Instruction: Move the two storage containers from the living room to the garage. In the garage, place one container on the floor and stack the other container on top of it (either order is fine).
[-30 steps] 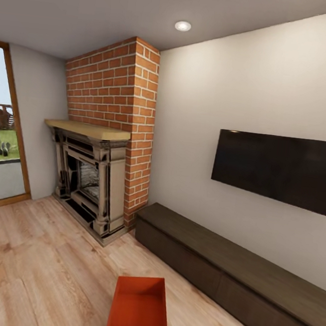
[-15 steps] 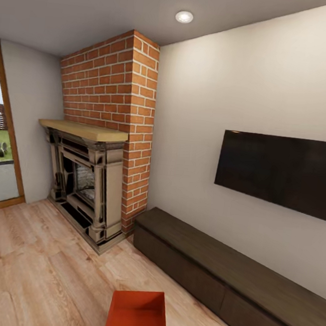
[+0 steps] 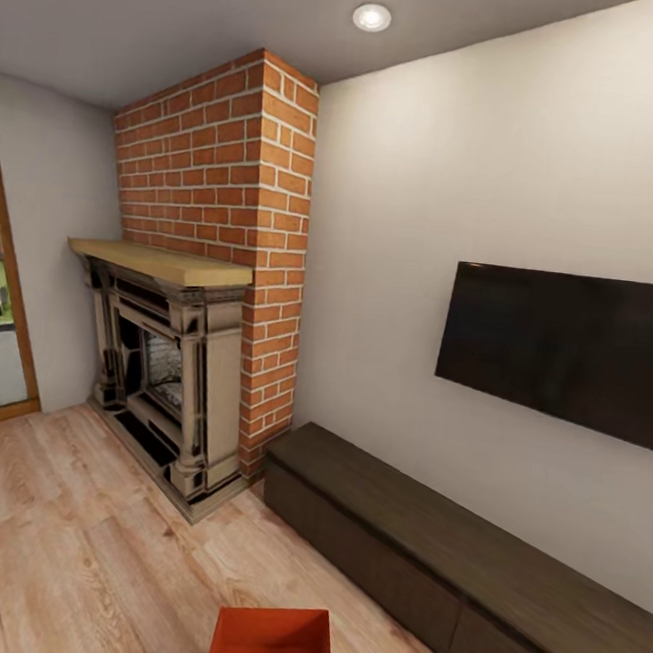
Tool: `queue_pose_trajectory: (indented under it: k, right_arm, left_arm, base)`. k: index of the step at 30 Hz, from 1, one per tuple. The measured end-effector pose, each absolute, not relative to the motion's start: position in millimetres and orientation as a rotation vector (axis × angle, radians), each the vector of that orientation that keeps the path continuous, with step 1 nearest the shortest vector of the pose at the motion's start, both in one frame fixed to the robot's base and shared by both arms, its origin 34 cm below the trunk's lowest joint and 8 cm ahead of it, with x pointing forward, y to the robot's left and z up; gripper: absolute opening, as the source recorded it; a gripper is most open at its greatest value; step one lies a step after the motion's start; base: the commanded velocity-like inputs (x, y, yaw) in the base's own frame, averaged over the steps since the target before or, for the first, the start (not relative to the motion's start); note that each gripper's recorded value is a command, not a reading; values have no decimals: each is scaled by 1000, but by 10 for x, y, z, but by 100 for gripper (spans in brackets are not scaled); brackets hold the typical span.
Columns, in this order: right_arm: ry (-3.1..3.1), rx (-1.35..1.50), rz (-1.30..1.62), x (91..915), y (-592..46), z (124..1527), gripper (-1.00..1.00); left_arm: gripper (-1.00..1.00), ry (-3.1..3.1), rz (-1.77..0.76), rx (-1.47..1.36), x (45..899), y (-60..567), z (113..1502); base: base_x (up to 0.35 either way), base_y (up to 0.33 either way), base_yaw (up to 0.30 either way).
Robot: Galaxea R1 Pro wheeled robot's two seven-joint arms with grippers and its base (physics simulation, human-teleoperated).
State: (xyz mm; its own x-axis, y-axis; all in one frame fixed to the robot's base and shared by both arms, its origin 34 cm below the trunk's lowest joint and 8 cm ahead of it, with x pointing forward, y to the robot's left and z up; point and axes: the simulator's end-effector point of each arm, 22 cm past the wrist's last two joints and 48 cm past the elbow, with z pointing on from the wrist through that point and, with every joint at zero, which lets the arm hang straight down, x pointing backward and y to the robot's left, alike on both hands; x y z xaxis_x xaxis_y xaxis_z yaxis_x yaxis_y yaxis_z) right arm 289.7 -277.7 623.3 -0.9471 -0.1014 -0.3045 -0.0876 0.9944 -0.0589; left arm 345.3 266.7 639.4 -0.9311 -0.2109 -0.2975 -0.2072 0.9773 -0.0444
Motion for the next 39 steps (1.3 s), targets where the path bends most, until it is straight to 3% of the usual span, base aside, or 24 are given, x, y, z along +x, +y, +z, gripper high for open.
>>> queue_pose_trajectory:
  k: [9,29,39]
  right_arm:
    - [2829,-138,-57,2889,-2743,6229,100]
    - [2828,-137,-62,2892,-2766,6230,100]
    - [2827,-136,-62,2893,-2765,6231,100]
  left_arm:
    - [100,2820,-17,-305,3453,2671,6393]
    - [100,2820,-17,-306,3453,2671,6393]
    - [100,2820,-18,-305,3454,2665,6393]
  base:
    - [7,0,42]
    - [0,0,255]
    - [0,-37,29]
